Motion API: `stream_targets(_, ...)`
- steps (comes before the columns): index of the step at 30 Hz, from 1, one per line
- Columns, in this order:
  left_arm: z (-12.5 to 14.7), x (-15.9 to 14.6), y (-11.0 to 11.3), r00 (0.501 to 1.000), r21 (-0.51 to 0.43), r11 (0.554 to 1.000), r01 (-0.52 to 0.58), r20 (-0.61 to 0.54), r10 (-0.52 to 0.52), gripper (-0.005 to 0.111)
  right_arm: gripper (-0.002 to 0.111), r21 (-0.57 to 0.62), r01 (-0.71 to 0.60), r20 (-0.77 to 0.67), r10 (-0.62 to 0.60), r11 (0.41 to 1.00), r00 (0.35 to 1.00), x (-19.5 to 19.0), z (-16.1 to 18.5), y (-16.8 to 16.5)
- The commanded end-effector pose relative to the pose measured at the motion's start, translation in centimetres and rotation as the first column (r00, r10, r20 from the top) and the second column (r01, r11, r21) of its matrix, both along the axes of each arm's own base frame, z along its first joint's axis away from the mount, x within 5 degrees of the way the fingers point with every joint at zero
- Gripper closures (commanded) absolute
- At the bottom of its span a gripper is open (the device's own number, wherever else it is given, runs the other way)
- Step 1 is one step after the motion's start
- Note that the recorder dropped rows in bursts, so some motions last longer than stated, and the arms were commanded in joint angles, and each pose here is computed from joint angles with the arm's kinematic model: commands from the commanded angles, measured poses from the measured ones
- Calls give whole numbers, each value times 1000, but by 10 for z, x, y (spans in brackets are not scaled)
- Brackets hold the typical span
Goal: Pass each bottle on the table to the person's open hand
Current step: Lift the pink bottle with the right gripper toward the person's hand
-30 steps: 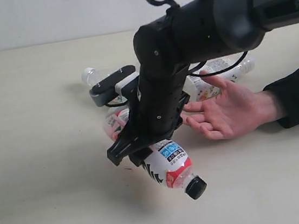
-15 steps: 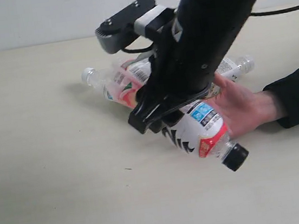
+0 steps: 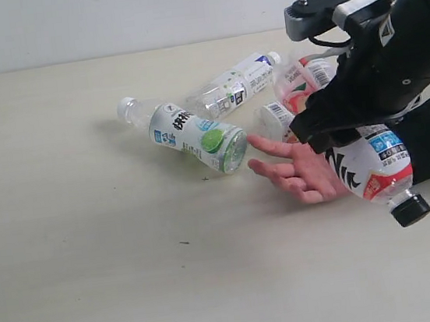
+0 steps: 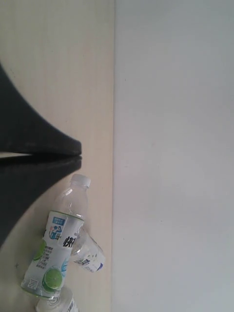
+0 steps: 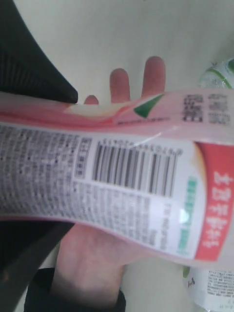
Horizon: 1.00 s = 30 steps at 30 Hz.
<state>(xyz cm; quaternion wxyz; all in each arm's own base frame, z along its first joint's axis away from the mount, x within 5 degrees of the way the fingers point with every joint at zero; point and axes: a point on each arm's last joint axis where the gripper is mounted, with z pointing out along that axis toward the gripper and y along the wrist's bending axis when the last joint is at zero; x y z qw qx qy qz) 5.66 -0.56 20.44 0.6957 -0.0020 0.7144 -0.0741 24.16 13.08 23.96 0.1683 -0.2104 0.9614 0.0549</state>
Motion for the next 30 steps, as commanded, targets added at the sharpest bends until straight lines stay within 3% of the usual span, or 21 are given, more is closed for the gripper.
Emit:
stream_targets(1,0,0,0,1000,1,1000,-2,10,2,106,108,10,15,-4,-15,1000,1000,11,-16,3)
stream_targets(10,0,0,0,1000,1,1000,-2,10,2,106,108,-78,-10,-93,2,997,996,24,-59,7)
stream_targets(18,0,0,0,1000,1,1000,-2,10,2,106,106,-68,-4,-79,-2,998,997,29,-65,9)
stream_targets(21,0,0,0,1000,1,1000,-2,10,2,106,96,-67,-4,-76,-2,998,997,29,-65,10)
stream_targets(30,0,0,0,1000,1,1000,-2,10,2,106,49,-54,-2,-53,-1,999,999,31,-65,11)
